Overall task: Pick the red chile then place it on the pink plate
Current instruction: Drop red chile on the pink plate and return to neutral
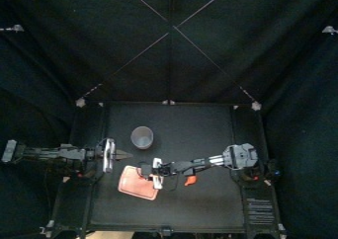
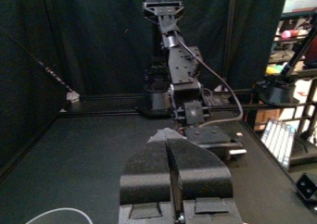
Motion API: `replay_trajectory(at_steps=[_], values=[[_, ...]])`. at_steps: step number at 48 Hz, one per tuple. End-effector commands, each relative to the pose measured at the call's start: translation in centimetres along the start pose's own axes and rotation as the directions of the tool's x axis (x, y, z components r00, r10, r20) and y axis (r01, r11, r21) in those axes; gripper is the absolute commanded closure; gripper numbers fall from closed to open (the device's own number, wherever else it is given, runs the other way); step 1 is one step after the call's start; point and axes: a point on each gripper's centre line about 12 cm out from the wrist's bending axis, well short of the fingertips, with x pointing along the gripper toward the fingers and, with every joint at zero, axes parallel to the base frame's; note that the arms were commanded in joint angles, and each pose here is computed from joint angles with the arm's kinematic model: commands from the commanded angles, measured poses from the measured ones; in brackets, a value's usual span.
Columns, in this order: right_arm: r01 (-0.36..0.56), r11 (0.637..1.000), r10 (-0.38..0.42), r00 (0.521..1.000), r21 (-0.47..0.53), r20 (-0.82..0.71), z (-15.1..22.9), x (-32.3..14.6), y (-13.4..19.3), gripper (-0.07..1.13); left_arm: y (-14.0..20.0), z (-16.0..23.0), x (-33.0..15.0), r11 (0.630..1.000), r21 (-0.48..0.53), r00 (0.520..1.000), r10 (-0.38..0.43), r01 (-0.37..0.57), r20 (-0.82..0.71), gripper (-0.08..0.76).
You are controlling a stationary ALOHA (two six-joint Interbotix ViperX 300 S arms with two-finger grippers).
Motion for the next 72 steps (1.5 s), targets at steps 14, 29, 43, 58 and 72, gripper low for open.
replay_trajectory(at_steps=[14,29,43,58,72], values=[[-0.007,1.0,0.007,0.997,-0.001,0.073,2.7,-0.4,0.3,0.22,0.0,0.5,0.0,1.0,0.003,1.0,0.002,-0.002,0.02,0.707],[0.007,1.0,-0.001,0.981,-0.03,0.194,4.4,-5.0,-0.1,0.18,0.0,0.4,0.0,1.0,0.005,1.0,0.002,-0.002,0.017,0.707],[0.017,1.0,-0.005,0.897,-0.023,0.441,3.5,-14.8,-1.0,0.18,0.0,0.4,0.0,1.0,0.003,1.0,0.002,-0.002,0.012,0.707],[0.056,0.998,-0.046,0.742,0.006,0.668,0.8,-25.8,-2.9,0.18,0.1,0.3,-0.1,1.0,0.003,1.0,0.005,-0.005,0.009,0.707],[0.074,0.997,-0.068,0.639,0.027,0.766,-6.8,-32.7,-3.3,0.18,0.1,0.3,-0.1,1.0,0.007,1.0,0.005,-0.005,0.01,0.707]])
